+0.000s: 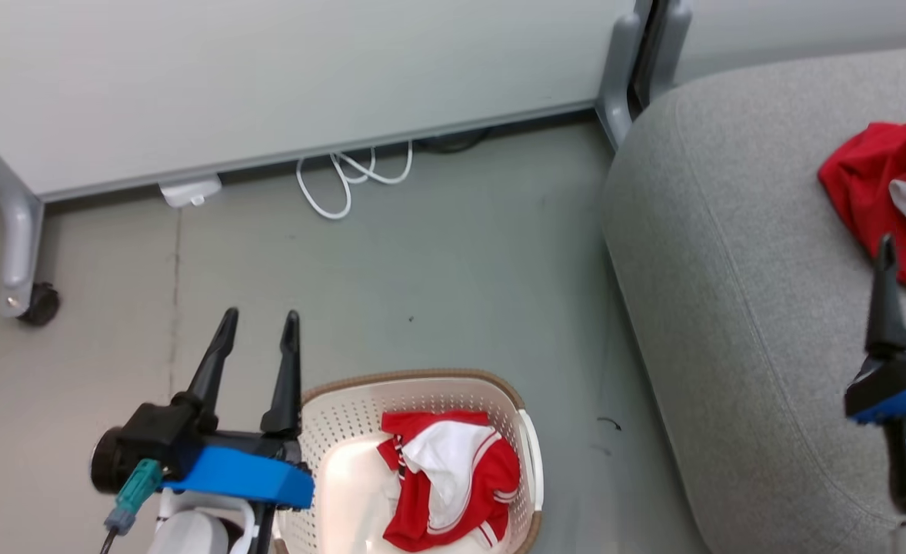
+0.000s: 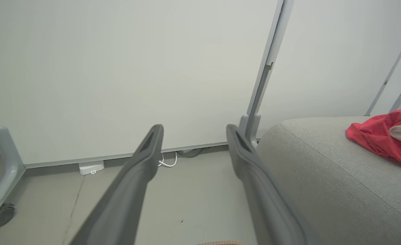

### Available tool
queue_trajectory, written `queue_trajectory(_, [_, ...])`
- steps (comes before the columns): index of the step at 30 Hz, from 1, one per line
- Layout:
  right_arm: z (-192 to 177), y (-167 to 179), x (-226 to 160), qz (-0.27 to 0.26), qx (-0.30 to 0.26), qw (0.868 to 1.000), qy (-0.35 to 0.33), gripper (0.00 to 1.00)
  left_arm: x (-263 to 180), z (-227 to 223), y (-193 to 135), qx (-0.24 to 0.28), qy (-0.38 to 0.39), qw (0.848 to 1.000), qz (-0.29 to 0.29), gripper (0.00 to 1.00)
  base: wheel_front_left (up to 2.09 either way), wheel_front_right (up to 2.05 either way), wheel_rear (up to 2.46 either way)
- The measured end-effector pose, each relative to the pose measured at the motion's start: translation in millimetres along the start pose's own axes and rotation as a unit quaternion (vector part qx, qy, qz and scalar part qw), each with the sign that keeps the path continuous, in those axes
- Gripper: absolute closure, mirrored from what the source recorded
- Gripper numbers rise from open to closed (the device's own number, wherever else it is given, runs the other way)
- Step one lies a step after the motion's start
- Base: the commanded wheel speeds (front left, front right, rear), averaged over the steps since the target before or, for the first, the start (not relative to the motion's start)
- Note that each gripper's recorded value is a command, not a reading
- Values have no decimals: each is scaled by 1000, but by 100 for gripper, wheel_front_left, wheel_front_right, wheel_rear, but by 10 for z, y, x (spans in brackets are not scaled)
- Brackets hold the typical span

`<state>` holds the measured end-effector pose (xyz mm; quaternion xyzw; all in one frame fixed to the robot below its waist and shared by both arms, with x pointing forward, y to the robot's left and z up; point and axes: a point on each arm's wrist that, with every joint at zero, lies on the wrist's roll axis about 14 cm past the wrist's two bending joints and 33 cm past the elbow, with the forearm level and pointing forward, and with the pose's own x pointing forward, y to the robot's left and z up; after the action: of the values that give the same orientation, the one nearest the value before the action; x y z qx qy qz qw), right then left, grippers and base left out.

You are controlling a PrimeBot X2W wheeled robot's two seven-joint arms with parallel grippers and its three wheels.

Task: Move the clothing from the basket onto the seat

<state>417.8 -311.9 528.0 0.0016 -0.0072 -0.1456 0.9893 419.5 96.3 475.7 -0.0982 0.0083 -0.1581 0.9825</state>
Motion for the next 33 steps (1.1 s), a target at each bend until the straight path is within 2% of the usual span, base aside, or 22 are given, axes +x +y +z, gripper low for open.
queue_trajectory(5, [58, 273, -225, 41, -4, 999, -15, 0, -202, 84, 225, 5, -8, 999, 44, 0, 0, 0, 0])
queue_trajectory(13, [-77, 761, -489, 115, 6, 993, -4, 0, -564, 110, 576, 8, -9, 994, 113, 0, 0, 0, 0])
queue_trajectory(20, [-243, 1073, -621, 163, 15, 986, 20, 0, -786, 88, 745, 9, -5, 989, 149, 0, 0, 0, 0])
queue_trajectory(33, [-344, 1189, -701, 181, 20, 983, 34, 0, -869, -20, 722, 6, 11, 989, 151, 0, 0, 0, 0])
